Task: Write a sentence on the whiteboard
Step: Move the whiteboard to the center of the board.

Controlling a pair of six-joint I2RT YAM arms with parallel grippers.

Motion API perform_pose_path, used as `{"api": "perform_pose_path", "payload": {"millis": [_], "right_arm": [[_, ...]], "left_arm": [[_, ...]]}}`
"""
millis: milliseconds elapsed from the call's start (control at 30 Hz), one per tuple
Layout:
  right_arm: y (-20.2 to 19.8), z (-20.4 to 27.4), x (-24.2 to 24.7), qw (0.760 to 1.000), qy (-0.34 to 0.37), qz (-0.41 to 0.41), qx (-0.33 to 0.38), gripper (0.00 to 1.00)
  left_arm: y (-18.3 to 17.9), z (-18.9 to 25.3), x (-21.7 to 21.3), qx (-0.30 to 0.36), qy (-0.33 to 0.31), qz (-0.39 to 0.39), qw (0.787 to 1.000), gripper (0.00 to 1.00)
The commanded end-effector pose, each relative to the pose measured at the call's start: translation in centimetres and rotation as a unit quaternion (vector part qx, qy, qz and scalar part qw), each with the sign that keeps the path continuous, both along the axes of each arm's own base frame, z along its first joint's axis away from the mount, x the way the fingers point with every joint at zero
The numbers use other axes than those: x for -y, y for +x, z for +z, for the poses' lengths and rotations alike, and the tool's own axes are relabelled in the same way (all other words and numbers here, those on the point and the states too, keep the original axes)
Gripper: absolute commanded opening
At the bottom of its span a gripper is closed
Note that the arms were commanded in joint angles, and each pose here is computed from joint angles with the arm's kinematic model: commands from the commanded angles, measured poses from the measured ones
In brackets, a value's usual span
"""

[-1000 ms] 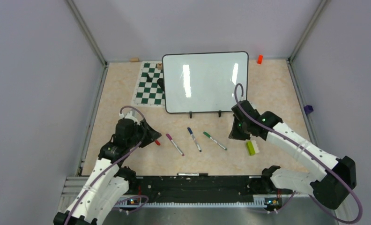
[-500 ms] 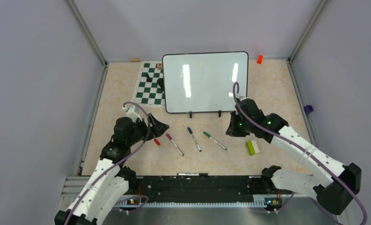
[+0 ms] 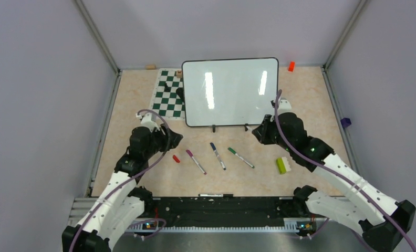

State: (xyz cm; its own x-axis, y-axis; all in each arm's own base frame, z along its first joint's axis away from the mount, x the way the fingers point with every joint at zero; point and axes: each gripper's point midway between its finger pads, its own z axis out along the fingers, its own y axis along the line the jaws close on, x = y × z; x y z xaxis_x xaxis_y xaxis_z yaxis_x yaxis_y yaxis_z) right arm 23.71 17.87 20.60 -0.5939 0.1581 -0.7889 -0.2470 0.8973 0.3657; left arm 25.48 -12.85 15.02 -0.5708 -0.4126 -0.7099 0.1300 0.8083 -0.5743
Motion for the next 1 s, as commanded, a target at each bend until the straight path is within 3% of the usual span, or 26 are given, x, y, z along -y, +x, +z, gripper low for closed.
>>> {"api": "perform_pose_path", "payload": {"millis": [0,100,200,267,433,567,633,867,967], "right_arm": [[1.3,3.6,-0.4,0.998,0.022,0.0,0.054,0.0],[1.0,3.2,-0.8,0.999,0.018,0.014,0.041,0.0],[0.6,3.1,-0.9,0.999,0.02,0.023,0.036,0.0],[0.5,3.3,-0.8,0.999,0.021,0.024,0.04,0.0],[0.6,4.0,-0.2,0.998,0.022,0.013,0.059,0.0],[1.1,4.1,-0.5,0.998,0.016,0.014,0.064,0.0],[1.3,4.2,-0.9,0.998,0.016,0.02,0.061,0.0],[2.2,4.4,-1.3,0.998,0.0,0.023,0.065,0.0],[3.2,4.9,-0.8,0.997,-0.01,0.006,0.071,0.0]], "left_arm": [[1.6,2.1,-0.5,0.027,0.013,0.014,0.999,0.46],[2.3,2.0,-0.7,0.013,0.022,0.021,0.999,0.65],[3.1,3.0,-0.8,0.032,0.01,0.034,0.999,0.78],[3.7,3.8,-0.8,0.045,0.005,0.03,0.999,0.97],[5.2,4.4,0.5,0.058,0.002,-0.013,0.998,0.99],[5.9,5.2,0.6,0.123,0.048,-0.051,0.99,0.99],[6.4,5.6,-0.5,0.136,0.06,-0.025,0.989,0.99],[9.5,5.5,-3.1,0.135,0.027,0.013,0.99,0.99],[11.1,5.3,-3.6,0.129,-0.013,-0.015,0.991,0.99]]}}
